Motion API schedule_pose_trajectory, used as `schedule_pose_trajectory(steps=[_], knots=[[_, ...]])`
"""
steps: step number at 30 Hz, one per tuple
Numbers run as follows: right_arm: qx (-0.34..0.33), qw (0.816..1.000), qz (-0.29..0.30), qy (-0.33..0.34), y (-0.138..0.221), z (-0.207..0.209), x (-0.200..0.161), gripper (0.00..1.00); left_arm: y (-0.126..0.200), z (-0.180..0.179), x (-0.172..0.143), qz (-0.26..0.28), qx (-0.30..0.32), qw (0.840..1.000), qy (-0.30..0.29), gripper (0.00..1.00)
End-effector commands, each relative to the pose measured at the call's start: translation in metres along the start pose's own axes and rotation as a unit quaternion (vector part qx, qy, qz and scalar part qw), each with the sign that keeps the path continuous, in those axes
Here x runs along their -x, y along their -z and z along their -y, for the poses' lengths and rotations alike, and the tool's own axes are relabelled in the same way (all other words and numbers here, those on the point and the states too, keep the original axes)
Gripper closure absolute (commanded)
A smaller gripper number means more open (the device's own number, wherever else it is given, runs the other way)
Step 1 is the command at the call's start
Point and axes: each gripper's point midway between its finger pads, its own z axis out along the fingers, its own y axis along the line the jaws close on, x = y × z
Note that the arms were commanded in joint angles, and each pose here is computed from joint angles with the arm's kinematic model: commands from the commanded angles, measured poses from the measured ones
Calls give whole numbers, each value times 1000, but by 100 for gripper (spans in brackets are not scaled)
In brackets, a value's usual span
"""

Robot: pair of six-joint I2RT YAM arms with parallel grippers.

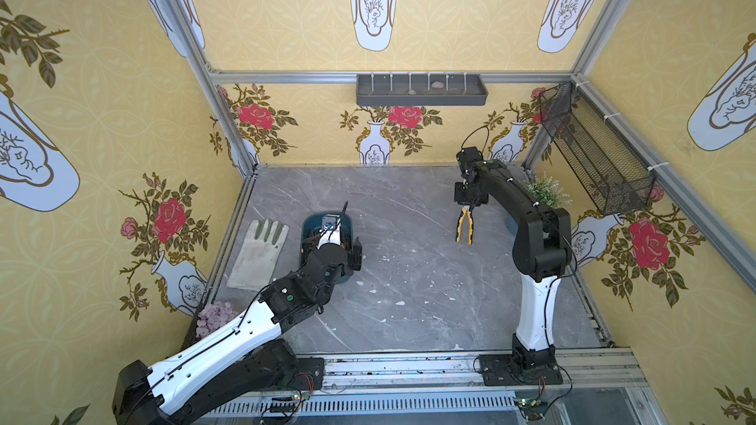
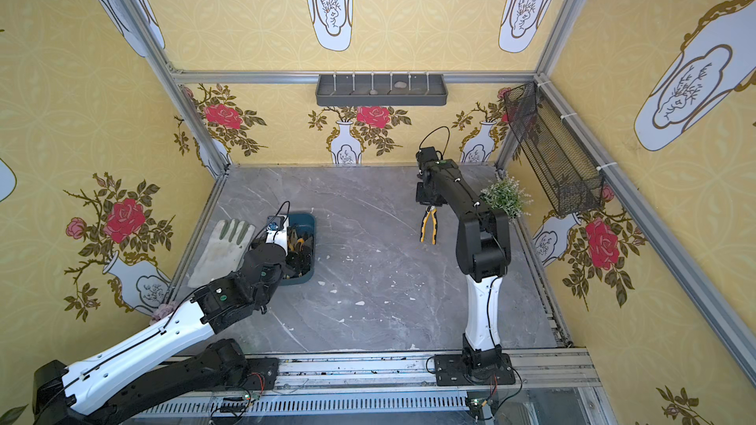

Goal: Take the pliers out of the storage box
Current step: Place the pliers at the center of the board.

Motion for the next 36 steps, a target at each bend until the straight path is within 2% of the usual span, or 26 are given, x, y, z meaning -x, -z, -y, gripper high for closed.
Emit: schedule_pose_trajectory(steps=[1,8,14,18,26,36], knots=[[12,999,-2,32,-14,-3,11,100,-7,12,-3,-13,-36,999,11,1],[33,998,-12,55,-49,-23,27,100,-25,12,-18,-35,-40,998,15,1],[56,997,-17,58,-65,-41,25,91,-35,6,-25,-46,-41,998,20,1],[55,996,-27,61,-75,-45,20,89,-41,5,-26,-51,-45,997,30,1],[51,996,-37,69,-86,-50,12,81,-45,6,-33,-60,-45,997,33,1],[53,995,-47,68,-92,-53,5,77,-42,1,-36,-61,-45,996,50,1]])
